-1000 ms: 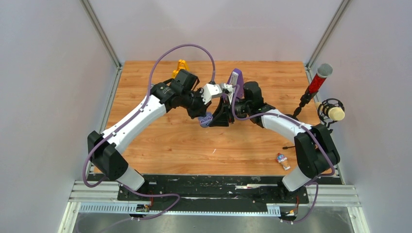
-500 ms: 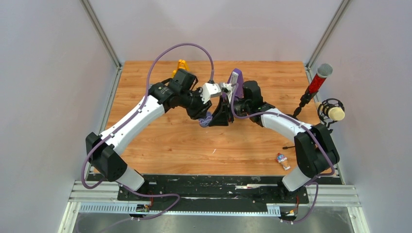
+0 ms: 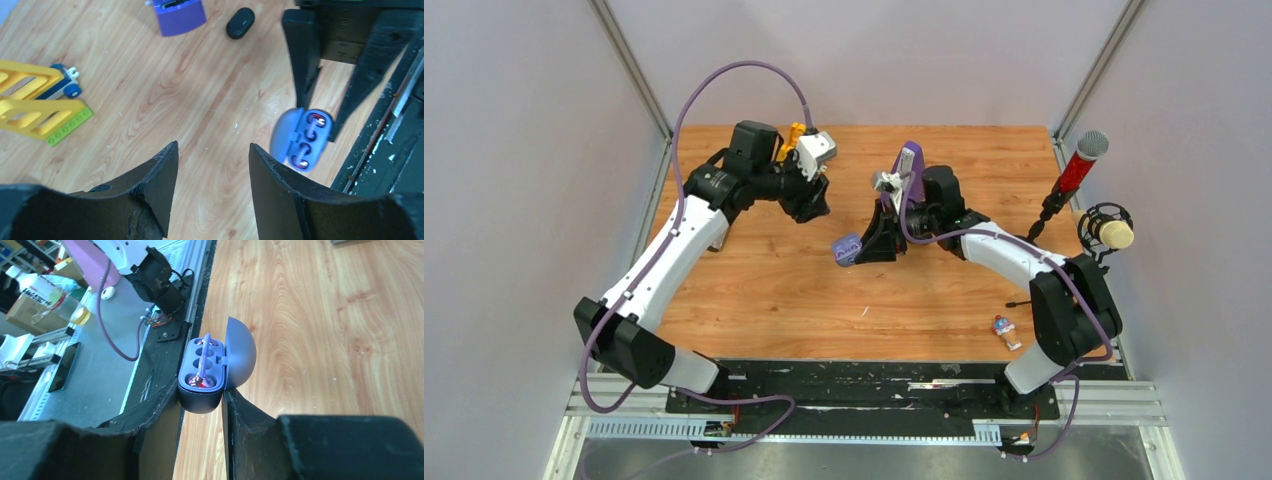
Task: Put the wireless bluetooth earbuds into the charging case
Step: Pass from the left arm to the right, then close the charging case with the earbuds at the center of the board.
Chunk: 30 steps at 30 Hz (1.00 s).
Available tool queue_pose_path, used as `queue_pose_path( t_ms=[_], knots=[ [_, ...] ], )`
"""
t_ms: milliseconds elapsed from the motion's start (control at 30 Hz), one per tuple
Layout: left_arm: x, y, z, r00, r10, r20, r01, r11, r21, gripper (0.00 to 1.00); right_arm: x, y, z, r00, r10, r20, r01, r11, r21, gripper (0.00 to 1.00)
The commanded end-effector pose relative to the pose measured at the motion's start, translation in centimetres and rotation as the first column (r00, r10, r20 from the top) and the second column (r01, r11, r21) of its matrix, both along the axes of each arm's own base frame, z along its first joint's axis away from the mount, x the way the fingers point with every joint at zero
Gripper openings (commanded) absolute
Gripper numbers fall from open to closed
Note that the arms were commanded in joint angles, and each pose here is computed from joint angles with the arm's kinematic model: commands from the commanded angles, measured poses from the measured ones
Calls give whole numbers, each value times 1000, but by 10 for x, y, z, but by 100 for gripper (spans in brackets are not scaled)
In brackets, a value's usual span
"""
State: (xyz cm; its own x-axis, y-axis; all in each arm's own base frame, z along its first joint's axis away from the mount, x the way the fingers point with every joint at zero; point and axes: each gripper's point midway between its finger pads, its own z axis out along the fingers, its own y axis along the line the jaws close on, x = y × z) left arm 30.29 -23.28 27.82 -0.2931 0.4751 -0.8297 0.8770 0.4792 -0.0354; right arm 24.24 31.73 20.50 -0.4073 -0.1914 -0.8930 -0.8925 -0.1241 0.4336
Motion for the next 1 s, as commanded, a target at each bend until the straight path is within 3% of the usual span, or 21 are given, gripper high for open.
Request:
queue_pose_path(
  t_ms=[0,233,467,667,967],
  knots=[
    [25,6,-14,993,120,23,-120,992,33,61,-20,-1,39,988,118,96,-126,989,82,0],
    [29,-7,-46,993,103,-56,-99,992,72,61,-31,-3,52,982,143,121,-155,983,99,0],
    [10,-31,-59,995,10,-101,0,996,95,60,-30,1,51,984,139,114,-150,984,94,0],
    [-18,-46,-55,982,-128,-139,137,989,52,59,-19,6,41,991,91,101,-98,993,72,0],
    [-44,-43,-33,970,-209,-120,211,977,2,58,8,12,27,997,-30,76,29,999,14,0]
  ],
)
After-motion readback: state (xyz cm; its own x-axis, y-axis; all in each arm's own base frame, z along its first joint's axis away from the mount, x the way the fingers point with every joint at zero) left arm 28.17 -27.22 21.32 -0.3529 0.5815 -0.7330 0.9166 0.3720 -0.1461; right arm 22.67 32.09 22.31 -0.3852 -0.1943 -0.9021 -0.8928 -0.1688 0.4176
